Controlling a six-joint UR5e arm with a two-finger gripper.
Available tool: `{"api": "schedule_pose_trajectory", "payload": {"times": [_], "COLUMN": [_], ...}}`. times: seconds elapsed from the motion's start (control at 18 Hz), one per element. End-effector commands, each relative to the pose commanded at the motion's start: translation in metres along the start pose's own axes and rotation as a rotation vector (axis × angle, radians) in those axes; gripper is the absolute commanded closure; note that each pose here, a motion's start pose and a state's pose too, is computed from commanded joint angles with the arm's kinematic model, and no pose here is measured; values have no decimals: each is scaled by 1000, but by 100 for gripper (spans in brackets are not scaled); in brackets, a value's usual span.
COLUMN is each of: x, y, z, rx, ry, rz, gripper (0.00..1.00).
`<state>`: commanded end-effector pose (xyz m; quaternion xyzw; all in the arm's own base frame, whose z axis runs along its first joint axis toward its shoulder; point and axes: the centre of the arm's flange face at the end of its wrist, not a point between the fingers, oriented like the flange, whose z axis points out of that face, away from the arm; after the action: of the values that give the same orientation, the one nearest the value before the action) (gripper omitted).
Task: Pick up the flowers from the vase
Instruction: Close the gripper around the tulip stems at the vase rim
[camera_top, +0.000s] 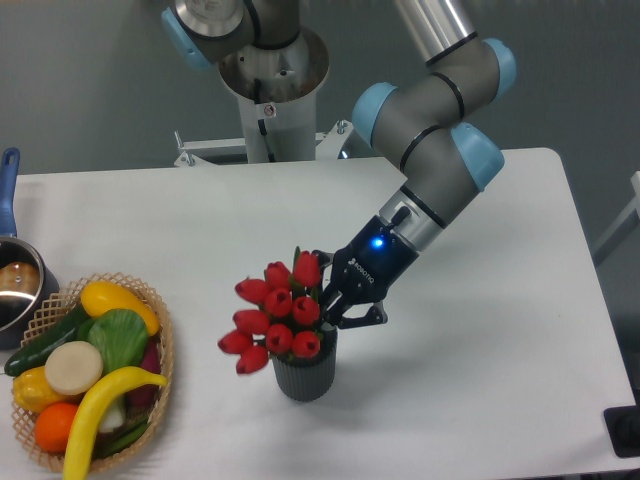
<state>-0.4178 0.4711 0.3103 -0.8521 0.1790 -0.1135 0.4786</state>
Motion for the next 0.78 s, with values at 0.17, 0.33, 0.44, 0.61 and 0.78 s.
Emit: {"api": "schedule_pose_trajectory", "payload": {"times": [0.17,0.33,0.44,0.61,0.78], "x": [0,-7,-13,-16,-14], "y": [-6,-21,-30,-43,-53], "z": [-3,-11,-16,-21,-29], "rx": [1,5,13,19,22], "ry": [-3,-22,-32,-42,-54], "rz": [-17,-50,-73,-88,-91], "gripper": [100,100,100,100,100]}}
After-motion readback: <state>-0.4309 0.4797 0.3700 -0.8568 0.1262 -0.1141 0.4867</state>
